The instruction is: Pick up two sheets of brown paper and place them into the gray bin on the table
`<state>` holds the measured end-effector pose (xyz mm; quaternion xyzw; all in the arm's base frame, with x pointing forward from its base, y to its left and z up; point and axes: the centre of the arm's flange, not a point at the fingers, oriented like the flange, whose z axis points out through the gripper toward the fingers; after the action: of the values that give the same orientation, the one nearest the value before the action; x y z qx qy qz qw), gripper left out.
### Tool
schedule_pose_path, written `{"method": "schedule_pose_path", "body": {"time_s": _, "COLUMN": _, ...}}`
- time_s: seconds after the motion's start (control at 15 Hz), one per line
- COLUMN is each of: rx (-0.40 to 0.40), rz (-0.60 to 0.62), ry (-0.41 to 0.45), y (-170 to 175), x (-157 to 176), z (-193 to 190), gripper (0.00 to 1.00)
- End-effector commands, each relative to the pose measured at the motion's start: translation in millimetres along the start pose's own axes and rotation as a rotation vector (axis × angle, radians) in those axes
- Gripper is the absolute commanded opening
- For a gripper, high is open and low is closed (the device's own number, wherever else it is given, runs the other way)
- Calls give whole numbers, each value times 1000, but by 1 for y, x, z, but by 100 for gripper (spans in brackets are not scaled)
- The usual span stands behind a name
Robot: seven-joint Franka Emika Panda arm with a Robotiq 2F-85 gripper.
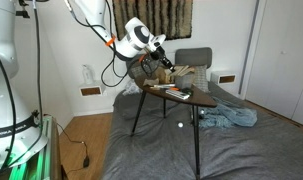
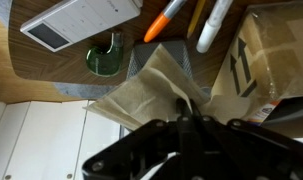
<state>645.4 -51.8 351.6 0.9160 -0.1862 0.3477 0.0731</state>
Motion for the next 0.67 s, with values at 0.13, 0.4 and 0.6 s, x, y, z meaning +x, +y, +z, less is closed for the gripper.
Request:
{"method": "schedule_pose_path", "body": {"time_s": 0.13, "rx": -16, "rz": -28, "ry": -47, "y": 12, "x": 41, "z": -6, "gripper": 0}}
{"method": "schedule_pose_path", "body": {"time_s": 0.4, "rx": -9, "rz": -37, "ry": -32, "y": 13, "x": 61, "z": -6, "gripper": 0}}
{"method": "schedule_pose_path", "body": {"time_s": 0.6, "rx": 1, "rz": -47, "ry": -27, "y": 9, "x": 72, "z": -2, "gripper": 0}}
